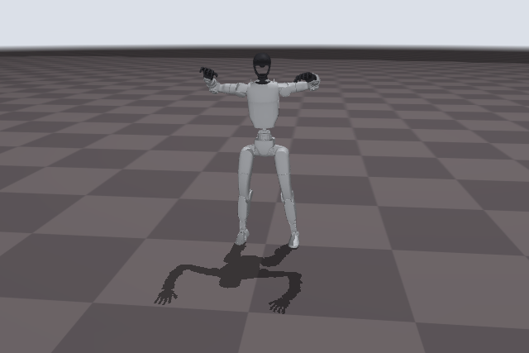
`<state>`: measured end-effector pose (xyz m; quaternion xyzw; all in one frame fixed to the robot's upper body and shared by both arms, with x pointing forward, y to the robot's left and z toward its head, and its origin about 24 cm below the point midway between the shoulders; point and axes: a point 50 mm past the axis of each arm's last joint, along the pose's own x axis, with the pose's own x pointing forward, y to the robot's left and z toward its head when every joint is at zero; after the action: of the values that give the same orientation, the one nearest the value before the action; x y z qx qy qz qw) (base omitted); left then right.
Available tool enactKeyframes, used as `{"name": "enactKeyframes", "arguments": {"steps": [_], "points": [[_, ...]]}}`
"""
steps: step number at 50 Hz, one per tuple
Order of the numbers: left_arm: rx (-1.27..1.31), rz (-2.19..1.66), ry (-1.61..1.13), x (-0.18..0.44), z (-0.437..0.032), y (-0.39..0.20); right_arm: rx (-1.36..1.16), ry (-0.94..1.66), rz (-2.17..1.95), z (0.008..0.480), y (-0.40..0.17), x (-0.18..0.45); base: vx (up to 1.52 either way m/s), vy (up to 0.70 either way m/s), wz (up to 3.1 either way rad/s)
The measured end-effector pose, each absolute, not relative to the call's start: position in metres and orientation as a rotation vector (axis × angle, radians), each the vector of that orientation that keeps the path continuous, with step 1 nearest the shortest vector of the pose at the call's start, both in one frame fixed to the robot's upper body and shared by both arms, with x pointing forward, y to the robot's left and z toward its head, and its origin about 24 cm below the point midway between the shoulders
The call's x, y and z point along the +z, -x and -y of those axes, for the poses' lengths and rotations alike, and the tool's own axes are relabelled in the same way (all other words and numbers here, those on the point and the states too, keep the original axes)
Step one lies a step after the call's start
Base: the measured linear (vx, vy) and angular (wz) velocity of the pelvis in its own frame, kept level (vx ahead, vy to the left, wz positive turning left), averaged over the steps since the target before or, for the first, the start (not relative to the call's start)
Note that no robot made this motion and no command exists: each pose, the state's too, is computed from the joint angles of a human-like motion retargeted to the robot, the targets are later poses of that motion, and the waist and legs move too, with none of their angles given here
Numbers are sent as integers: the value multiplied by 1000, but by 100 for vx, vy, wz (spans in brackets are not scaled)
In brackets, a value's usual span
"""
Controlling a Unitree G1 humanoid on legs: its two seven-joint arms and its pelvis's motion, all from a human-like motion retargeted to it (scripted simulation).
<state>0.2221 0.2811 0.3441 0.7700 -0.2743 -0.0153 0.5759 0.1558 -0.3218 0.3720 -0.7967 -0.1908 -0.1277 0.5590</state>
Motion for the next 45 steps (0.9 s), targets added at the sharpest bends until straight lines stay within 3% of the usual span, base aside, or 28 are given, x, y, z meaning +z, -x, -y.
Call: {"name": "enactKeyframes", "arguments": {"steps": [3, 5, 7, 13, 20, 45], "points": [[-55, 646, -1743, 341, -280, -216, -311, 1893, 461, 319, -155, 376, 0, 2, 3], [25, 553, -1841, 342, -287, -216, -342, 1834, 442, 324, -162, 376, 1, 9, 14], [-65, 682, -1770, 341, -272, -208, -311, 1902, 477, 317, -157, 377, 2, -9, -11], [2, 651, -1899, 346, -271, -201, -319, 1858, 460, 317, -162, 378, 0, 3, 4], [-88, 749, -1812, 346, -258, -189, -294, 1897, 474, 313, -159, 379, 0, -2, -4], [7, 655, -1818, 352, -281, -185, -307, 1858, 481, 317, -161, 373, 0, 0, 0]]}}
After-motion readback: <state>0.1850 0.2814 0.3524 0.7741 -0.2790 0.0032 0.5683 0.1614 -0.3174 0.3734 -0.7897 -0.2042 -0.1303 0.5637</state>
